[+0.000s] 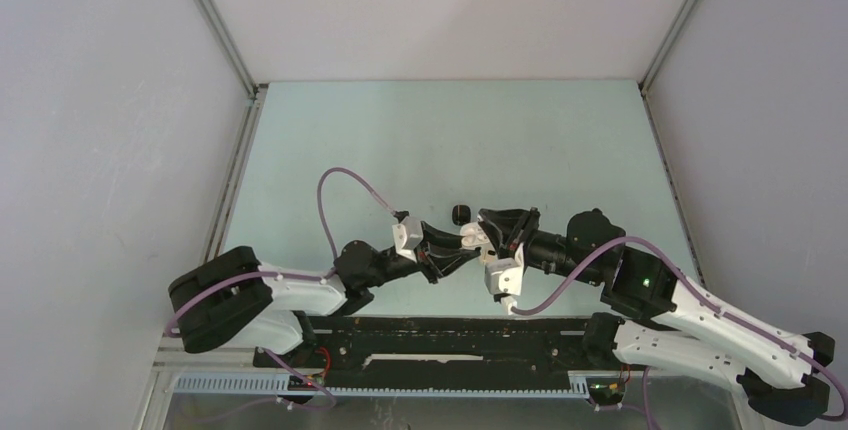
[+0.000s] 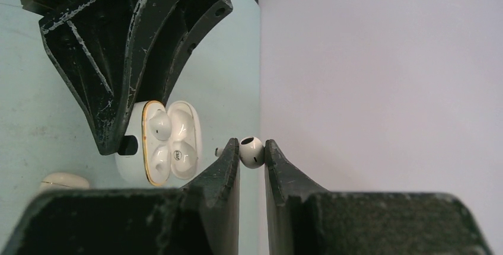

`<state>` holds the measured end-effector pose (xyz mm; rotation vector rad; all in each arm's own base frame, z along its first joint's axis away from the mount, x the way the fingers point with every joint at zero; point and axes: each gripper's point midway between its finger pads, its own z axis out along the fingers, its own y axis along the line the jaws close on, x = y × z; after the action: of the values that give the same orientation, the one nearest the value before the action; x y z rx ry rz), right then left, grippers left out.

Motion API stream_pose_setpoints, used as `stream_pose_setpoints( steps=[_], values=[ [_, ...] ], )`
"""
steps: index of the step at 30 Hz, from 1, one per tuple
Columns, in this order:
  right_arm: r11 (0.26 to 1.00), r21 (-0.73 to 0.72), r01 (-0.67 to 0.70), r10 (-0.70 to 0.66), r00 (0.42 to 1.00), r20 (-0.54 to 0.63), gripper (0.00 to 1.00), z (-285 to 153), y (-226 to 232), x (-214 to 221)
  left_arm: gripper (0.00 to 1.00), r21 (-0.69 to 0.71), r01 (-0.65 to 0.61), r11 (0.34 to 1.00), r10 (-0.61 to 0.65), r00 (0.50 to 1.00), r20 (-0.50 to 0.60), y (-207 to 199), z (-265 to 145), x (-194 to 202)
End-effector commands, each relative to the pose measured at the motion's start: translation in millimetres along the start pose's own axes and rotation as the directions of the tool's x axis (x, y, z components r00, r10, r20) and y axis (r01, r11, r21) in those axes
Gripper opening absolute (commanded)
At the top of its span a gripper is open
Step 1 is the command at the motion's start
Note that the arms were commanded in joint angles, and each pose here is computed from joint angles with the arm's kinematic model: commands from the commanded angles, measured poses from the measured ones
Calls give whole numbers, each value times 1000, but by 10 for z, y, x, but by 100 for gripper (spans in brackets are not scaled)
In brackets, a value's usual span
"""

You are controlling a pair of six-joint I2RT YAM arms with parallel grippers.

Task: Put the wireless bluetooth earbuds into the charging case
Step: Place the earbud in the charging case.

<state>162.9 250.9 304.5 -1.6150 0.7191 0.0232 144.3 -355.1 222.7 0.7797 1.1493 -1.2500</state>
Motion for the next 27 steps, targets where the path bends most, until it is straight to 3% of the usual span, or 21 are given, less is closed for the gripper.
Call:
stream_pose_setpoints(
  steps=[1,27],
  values=[
    [998,57,34,-35,999,23,0,-20,-149,-75,0,-4,-21,1000,22,997,74,9,14,-224],
    [992,-17,126,-126,992,15,0,27,205,19,0,1,-18,1000,18,996,86,12,-27,-281]
  ],
)
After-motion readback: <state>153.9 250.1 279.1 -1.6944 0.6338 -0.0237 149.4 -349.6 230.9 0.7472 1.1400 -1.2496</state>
